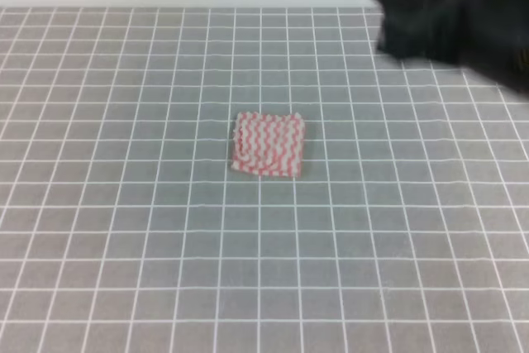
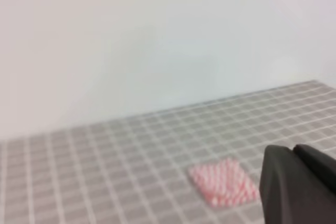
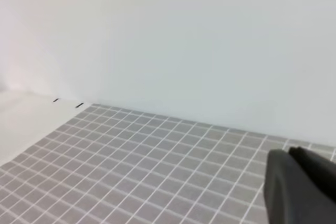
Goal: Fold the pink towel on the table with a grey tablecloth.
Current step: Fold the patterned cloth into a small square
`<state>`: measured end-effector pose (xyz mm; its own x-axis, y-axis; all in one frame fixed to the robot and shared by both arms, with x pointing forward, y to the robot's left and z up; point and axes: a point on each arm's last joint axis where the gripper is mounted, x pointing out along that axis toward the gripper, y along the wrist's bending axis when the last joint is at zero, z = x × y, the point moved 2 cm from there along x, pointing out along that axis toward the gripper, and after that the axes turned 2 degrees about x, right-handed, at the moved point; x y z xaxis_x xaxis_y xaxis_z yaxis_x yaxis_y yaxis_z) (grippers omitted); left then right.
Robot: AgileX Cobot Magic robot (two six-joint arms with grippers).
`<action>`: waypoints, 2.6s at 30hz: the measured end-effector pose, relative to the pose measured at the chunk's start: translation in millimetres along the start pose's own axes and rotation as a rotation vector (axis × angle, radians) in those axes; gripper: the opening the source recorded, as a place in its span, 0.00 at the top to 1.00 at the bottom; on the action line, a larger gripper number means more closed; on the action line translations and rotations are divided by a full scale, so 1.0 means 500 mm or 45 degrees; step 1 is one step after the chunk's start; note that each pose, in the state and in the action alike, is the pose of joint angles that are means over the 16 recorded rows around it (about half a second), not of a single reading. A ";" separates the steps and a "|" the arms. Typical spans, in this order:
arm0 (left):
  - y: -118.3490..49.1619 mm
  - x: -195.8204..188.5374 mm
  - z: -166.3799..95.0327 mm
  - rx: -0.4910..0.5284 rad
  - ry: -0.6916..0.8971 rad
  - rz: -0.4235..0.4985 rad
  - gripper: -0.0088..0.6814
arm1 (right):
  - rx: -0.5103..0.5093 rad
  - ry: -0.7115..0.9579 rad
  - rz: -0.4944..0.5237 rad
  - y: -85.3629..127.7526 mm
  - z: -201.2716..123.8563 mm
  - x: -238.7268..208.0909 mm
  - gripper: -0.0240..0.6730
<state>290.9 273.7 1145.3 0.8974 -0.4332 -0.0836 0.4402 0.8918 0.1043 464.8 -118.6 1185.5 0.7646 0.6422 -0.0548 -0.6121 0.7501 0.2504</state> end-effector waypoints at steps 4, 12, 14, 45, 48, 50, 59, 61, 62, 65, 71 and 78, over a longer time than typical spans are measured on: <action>-0.001 -0.043 -0.045 -0.035 0.006 0.032 0.99 | -0.016 -0.057 -0.011 0.013 -0.033 -0.050 0.99; -0.002 -0.066 -0.102 -0.066 0.146 0.057 0.99 | -0.033 -0.128 -0.053 0.009 -0.081 -0.121 0.99; -0.003 -0.063 -0.113 -0.067 0.189 0.053 0.99 | -0.037 -0.138 -0.078 0.001 -0.091 -0.137 0.99; -0.008 -0.042 -0.169 -0.065 0.351 0.042 0.99 | -0.095 0.032 -0.290 -0.074 -0.210 -0.234 0.99; -0.008 -0.042 -0.169 -0.065 0.352 0.042 0.99 | -0.150 0.021 -0.386 -0.097 -0.220 -0.255 0.99; -0.008 -0.043 -0.169 -0.065 0.352 0.042 0.99 | -0.183 0.006 -0.448 -0.113 -0.223 -0.273 0.99; -0.006 -0.042 -0.169 -0.056 0.353 0.048 0.99 | -0.236 -0.242 -0.619 -0.158 -0.258 -0.386 0.99; -0.005 -0.042 -0.169 -0.051 0.353 0.052 0.99 | -0.239 -0.241 -0.614 -0.154 -0.281 -0.397 0.99; -0.005 -0.041 -0.169 -0.048 0.354 0.054 0.99 | -0.236 -0.221 -0.622 -0.154 -0.296 -0.401 0.99; -0.004 -0.041 -0.170 -0.040 0.355 0.061 0.99 | -0.193 -0.114 -0.689 -0.162 -0.350 -0.411 0.99; -0.001 -0.041 -0.170 -0.028 0.357 0.072 0.99 | -0.094 0.061 -0.850 -0.189 -0.421 -0.430 0.99; 0.000 -0.042 -0.171 -0.022 0.358 0.078 0.99 | -0.130 0.065 -0.881 -0.196 -0.447 -0.436 0.99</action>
<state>269.3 293.8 1062.4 0.8778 -0.3278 -0.3493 0.3830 0.9182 0.1009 313.0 -297.0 956.7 0.9765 0.0168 -0.2150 -0.0063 0.9988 0.0496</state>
